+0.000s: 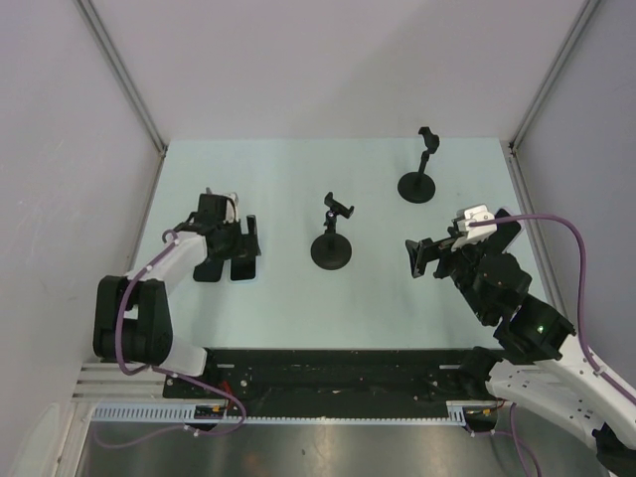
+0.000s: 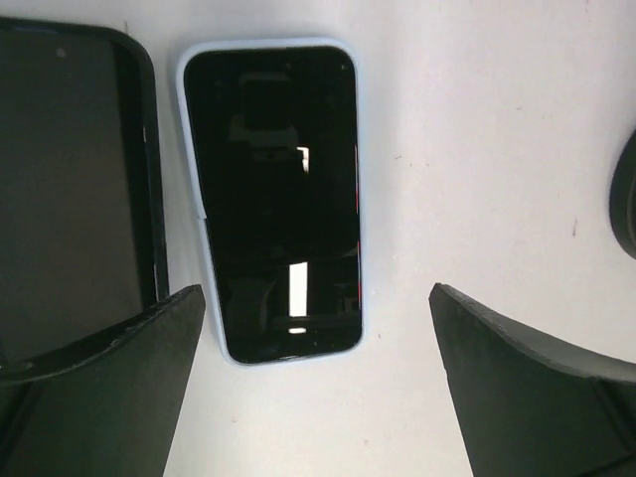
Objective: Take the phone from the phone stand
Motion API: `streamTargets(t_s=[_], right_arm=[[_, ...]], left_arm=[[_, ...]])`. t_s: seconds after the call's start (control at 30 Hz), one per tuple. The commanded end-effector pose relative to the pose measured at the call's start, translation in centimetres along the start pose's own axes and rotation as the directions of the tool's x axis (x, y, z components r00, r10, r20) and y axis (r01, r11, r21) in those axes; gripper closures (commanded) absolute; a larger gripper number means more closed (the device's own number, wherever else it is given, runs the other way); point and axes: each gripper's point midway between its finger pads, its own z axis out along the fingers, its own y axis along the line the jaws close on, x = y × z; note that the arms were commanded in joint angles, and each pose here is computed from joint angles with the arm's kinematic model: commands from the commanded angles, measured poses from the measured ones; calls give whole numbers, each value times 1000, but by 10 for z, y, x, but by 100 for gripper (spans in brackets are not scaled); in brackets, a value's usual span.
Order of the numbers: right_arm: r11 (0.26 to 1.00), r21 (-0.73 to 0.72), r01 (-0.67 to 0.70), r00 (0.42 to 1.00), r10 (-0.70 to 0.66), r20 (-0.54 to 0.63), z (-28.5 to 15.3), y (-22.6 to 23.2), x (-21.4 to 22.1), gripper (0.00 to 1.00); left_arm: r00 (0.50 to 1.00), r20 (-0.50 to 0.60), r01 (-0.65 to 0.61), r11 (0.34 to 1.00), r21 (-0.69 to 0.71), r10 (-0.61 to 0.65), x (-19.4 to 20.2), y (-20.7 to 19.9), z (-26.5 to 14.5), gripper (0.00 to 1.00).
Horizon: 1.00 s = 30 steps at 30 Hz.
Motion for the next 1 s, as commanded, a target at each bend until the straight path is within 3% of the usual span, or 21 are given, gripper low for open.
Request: streamTargets(t_s=[0.0,0.33,0.7,0.97], right_arm=[[1000,-16,3,1000,-3,22,0,2,-6,0],[1000,-18,-4,1000,4,30,-3,1,-7,0],[1000,-9,-7,999,7,31,-4,-2,-8,0],[1000,-3,-7,1000,7,29,-4,-3,-7,0]], left_arm=[[992,87,-75,988,-136,88,-26,4,-13,0],[951,-34,-303,910,-282,307,-14,-13,11,0],[926,-142,-378,853,-358,351,-5,4,31,0],[930,-156,-367,846,-387,333,-5,12,34,0]])
